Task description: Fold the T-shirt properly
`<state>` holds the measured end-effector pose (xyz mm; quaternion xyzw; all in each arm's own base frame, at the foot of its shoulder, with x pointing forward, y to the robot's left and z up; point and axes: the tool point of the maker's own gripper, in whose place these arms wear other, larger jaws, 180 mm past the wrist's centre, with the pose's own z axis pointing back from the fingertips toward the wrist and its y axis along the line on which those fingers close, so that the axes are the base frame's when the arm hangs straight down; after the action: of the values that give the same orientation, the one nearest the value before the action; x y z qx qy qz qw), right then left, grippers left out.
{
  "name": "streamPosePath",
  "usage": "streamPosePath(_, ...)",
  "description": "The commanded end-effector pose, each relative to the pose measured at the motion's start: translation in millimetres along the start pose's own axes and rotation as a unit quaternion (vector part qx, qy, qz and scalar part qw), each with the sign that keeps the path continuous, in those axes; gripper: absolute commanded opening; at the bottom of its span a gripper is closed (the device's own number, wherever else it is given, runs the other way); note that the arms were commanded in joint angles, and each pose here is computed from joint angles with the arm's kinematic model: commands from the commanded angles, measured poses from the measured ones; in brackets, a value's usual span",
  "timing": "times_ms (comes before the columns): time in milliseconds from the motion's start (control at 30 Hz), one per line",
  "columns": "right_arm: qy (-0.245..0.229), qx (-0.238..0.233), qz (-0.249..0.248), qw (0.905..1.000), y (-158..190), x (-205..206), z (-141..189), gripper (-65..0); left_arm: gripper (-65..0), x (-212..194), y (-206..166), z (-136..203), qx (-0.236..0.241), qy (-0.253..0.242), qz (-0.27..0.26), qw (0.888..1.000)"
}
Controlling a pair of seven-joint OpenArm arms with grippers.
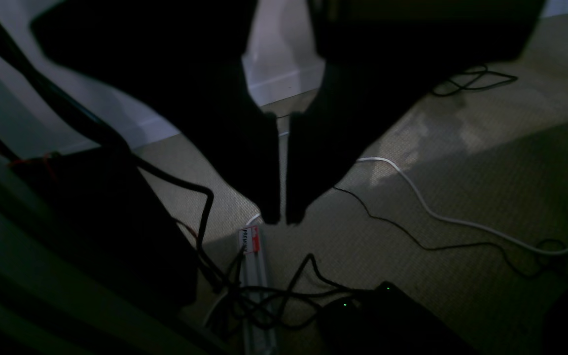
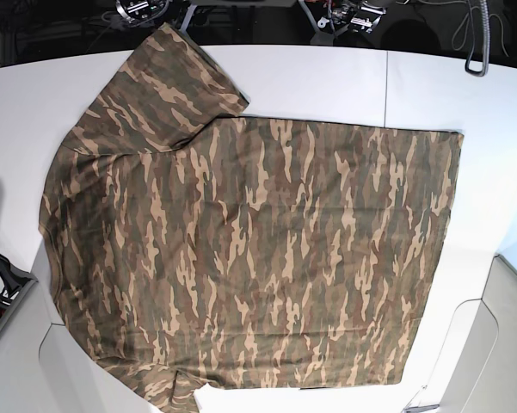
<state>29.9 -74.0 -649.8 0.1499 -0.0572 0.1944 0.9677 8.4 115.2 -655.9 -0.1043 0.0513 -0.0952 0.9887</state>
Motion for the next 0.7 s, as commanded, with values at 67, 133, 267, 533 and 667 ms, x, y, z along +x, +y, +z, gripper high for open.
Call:
streamPosePath(67,-0.002,0.007,0.002,1.0,-2.0,-3.5,2.4,-65.0,-62.2,-8.8,-9.8,0.1,-0.031,0.006,-0.008,0.999)
streamPosePath(133,0.004,0.004,0.001,1.0,-5.4,-10.4,3.9,-65.0,-62.2,-11.6,-17.0,0.2,-0.048,0.005,-0.012,0.999)
streamPosePath(267,0.007,0.003,0.001,1.0,-7.0,-14.9,4.8,-65.0,-62.2,-10.7,-20.0,0.2,-0.051,-0.007,-0.014,0.999)
streamPosePath(533,0.008,0.003,0.001,1.0,-7.9,-15.5,5.3,-65.0,-62.2,-8.9,-21.9,0.8,-0.052,-0.013,-0.017,0.998)
streamPosePath(667,0.008,0.003,0.001,1.0,-7.9,-15.5,5.3,-65.0,-62.2,-9.3,-21.9,0.7,-0.052,-0.013,-0.017,0.998)
